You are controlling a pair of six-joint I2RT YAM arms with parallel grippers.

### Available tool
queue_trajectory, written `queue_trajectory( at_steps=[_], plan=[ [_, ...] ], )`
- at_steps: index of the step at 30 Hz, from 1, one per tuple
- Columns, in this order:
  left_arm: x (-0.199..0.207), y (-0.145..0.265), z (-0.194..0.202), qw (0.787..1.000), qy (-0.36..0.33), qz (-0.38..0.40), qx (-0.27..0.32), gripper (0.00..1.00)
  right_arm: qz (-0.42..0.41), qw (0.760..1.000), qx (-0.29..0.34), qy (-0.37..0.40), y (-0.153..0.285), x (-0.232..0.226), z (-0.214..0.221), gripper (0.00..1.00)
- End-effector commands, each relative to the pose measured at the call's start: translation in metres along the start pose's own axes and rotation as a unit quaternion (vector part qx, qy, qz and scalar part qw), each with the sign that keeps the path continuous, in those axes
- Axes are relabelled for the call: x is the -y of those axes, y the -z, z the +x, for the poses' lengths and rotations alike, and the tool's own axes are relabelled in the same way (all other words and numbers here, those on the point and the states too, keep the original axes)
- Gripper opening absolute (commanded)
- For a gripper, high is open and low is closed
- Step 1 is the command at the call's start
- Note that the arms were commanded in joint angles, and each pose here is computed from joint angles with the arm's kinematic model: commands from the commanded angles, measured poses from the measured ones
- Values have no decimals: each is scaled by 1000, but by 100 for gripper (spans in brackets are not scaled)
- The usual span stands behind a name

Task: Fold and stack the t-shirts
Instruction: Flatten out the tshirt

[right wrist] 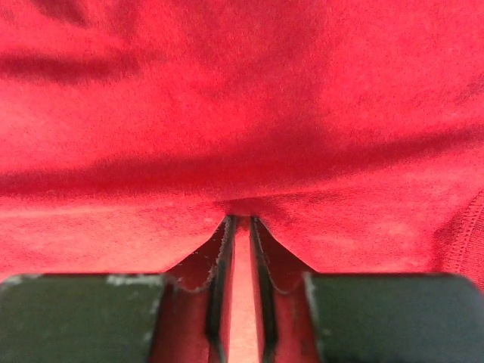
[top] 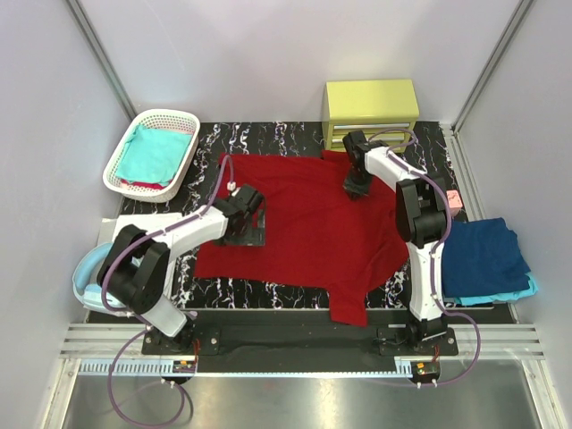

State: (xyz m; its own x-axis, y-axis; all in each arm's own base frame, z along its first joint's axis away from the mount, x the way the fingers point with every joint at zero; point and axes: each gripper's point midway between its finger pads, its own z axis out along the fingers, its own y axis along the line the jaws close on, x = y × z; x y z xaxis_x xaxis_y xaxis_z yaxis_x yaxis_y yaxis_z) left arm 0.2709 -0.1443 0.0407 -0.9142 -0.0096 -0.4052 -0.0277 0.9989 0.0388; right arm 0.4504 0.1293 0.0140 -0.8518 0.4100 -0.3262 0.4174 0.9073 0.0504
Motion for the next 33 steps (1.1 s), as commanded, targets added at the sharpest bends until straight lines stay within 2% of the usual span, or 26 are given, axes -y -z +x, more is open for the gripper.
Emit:
queue_trajectory(
  at_steps=[1,5,6,9,10,12,16,20,24,28,33],
  plan=[
    [5,-5,24,1000,-7,3,-30,99,28,999,-17,12,-19,13,3,25],
    [6,2,21,1000,-7,1,-10,99,-12,999,16,41,11,-7,-6,54],
    [7,5,18,1000,-6,3,-3,99,-19,998,33,53,25,-17,-4,69],
    [8,20,4,999,4,13,30,99,-68,992,83,64,95,-37,-2,84],
    [9,24,0,999,6,16,38,99,-76,991,87,67,108,-39,4,86],
    [10,36,-7,998,9,27,58,99,-93,988,109,59,143,-37,12,87],
    [6,53,-11,995,29,37,92,99,-73,990,89,87,157,-5,83,88],
    [22,63,-8,988,43,105,103,99,-62,995,58,58,160,35,152,84],
    [27,59,6,985,51,133,93,99,-36,999,3,22,149,93,215,80],
    [28,54,10,987,45,131,84,99,1,1000,-21,-10,141,133,243,75],
    [28,56,9,988,32,123,89,99,22,999,-16,-29,144,154,250,71]
  ],
)
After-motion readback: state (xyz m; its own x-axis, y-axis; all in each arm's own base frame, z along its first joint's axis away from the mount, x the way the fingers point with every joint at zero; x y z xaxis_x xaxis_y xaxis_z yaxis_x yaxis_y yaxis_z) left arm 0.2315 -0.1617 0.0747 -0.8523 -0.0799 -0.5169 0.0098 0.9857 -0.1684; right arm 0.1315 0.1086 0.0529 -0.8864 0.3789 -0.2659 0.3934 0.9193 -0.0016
